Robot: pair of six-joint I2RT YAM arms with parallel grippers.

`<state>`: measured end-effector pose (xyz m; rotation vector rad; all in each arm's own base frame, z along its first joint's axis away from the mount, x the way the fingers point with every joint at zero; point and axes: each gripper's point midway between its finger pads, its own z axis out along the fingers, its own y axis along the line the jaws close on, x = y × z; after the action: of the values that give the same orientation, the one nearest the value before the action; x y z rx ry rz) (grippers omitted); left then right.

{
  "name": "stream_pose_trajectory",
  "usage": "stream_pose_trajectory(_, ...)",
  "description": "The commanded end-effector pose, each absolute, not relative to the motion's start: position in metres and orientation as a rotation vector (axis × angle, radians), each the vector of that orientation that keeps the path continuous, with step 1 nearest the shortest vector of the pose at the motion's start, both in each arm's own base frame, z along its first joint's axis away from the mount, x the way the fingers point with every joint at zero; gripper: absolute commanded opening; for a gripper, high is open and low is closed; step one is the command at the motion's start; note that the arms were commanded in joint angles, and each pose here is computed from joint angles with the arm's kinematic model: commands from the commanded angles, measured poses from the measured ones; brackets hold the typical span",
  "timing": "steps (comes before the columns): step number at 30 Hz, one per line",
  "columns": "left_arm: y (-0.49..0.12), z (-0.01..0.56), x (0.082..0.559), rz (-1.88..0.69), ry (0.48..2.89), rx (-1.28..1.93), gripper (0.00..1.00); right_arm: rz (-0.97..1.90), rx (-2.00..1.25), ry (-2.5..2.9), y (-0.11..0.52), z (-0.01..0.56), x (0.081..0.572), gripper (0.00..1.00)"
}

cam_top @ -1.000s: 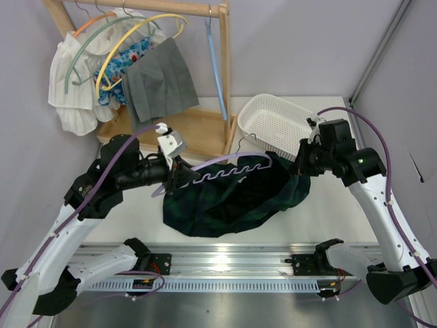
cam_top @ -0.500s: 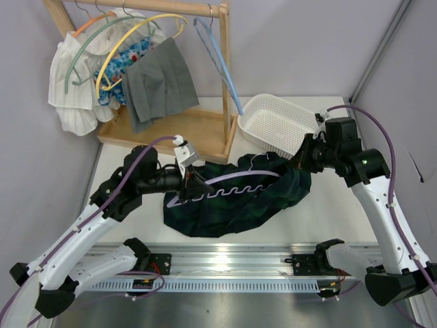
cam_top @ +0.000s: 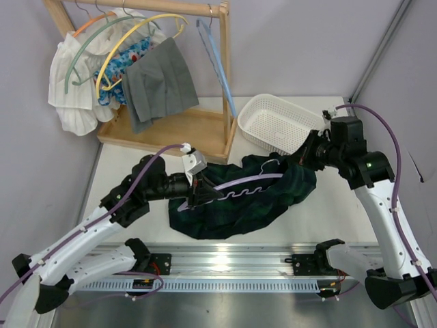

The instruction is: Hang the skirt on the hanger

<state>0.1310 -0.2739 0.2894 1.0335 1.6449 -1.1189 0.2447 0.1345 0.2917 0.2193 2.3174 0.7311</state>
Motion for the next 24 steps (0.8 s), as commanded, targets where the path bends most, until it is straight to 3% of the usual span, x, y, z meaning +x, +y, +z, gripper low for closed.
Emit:
stream_pose_trajectory(1, -0.291, 0.293, 0.144, -1.108, 1.598, 0.99, 0.0, 0.865, 0.162, 2.134, 0.147, 0.344, 0.241, 0.0)
stream_pose_trajectory(10, -0.315, 0.256, 0.149, -1.098, 1.645, 0.966, 0.0, 0.892, 0.147, 2.095, 0.148, 0.344, 0.232, 0.0)
stream_pose_trajectory(15, -0.311, 0.269, 0.15, -1.152, 1.491, 0.843, 0.0, 0.92, 0.105, 2.164, 0.155, 0.318, 0.224, 0.0)
stream_pose_trajectory(24, -0.297, 0.288, 0.149, -1.141, 1.333, 0.764, 0.0, 0.72, 0.118, 2.29, 0.132, 0.267, 0.217, 0.0)
